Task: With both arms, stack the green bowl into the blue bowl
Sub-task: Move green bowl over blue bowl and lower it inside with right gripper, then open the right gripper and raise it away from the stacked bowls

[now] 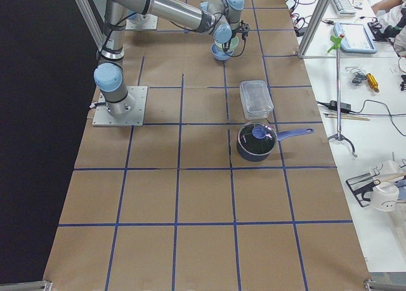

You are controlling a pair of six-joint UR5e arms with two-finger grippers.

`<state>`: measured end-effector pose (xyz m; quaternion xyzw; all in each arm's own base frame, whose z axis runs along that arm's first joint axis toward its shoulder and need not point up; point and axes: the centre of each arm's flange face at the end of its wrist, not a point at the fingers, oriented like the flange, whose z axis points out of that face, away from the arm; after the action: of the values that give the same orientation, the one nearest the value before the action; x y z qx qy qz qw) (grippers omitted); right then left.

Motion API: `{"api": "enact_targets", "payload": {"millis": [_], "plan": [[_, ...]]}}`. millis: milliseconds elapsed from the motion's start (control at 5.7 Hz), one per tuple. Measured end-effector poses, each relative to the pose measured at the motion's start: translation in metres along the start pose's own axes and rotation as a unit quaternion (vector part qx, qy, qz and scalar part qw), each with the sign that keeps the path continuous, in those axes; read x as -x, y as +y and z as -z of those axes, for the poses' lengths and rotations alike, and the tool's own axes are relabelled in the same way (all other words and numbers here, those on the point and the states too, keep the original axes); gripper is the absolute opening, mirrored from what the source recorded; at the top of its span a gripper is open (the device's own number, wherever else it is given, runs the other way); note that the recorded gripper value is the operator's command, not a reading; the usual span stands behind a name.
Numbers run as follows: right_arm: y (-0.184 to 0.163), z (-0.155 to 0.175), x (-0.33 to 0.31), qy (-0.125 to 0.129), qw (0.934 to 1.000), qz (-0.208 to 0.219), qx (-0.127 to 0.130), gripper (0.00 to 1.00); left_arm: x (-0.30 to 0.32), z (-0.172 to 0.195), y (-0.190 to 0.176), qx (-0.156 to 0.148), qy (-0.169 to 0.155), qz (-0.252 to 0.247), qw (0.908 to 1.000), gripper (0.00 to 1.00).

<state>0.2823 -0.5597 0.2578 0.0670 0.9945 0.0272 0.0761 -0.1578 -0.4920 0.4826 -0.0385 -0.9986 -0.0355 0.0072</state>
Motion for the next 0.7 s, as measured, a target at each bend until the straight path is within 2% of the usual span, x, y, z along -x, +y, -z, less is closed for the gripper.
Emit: {"api": "enact_targets", "payload": {"millis": [175,351,702], "plan": [[0.001,-0.002,-0.001,0.000,1.0000,-0.002,0.004,0.92,0.001,0.001,0.002,-0.001,0.000,0.001,1.0000,0.98],[0.002,-0.003,-0.001,0.001,1.0000,-0.002,0.008,1.00,0.003,0.002,0.005,-0.002,0.000,0.003,1.0000,0.98],[-0.001,0.008,-0.003,0.000,1.0000,-0.002,-0.001,1.00,0.004,0.003,0.007,-0.003,0.000,0.004,1.0000,0.98]]}}
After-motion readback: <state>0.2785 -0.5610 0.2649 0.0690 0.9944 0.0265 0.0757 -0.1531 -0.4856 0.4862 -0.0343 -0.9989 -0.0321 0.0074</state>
